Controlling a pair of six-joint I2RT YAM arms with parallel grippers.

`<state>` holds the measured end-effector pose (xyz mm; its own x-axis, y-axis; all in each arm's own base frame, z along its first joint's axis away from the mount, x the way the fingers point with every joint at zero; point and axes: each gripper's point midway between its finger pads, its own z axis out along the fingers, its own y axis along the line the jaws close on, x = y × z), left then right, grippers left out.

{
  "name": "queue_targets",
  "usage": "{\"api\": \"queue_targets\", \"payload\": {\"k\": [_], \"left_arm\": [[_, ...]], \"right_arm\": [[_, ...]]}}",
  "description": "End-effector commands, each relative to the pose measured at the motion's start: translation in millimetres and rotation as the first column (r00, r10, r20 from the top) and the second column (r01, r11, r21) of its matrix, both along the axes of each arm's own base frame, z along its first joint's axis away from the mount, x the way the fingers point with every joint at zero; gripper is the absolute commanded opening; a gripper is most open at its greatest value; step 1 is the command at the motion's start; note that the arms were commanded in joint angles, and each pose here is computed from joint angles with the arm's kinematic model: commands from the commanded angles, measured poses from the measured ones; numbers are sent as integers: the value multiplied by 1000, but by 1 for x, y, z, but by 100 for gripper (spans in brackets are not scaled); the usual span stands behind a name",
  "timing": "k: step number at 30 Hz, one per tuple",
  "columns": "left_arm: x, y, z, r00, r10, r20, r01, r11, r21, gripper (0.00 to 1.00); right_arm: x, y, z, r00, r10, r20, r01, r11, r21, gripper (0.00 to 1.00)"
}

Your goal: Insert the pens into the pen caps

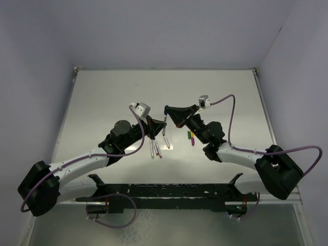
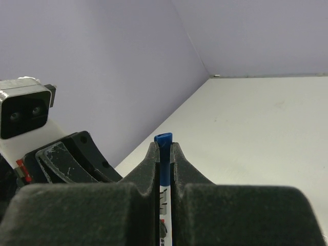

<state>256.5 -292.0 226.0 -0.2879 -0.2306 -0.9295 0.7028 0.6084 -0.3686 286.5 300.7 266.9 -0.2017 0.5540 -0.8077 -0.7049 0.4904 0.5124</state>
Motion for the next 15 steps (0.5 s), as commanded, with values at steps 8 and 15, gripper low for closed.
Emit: {"api": "queue_targets", "payload": {"k": [8, 15], "left_arm": [[12, 29, 167, 913, 190, 362, -66, 942, -329, 0], [16, 19, 119, 955, 132, 267, -75, 974, -213, 0]], "right_arm": [[-29, 25, -93, 973, 102, -209, -155, 954, -258, 0], [-15, 27, -60, 991, 61, -120, -89, 967, -241, 0]]}}
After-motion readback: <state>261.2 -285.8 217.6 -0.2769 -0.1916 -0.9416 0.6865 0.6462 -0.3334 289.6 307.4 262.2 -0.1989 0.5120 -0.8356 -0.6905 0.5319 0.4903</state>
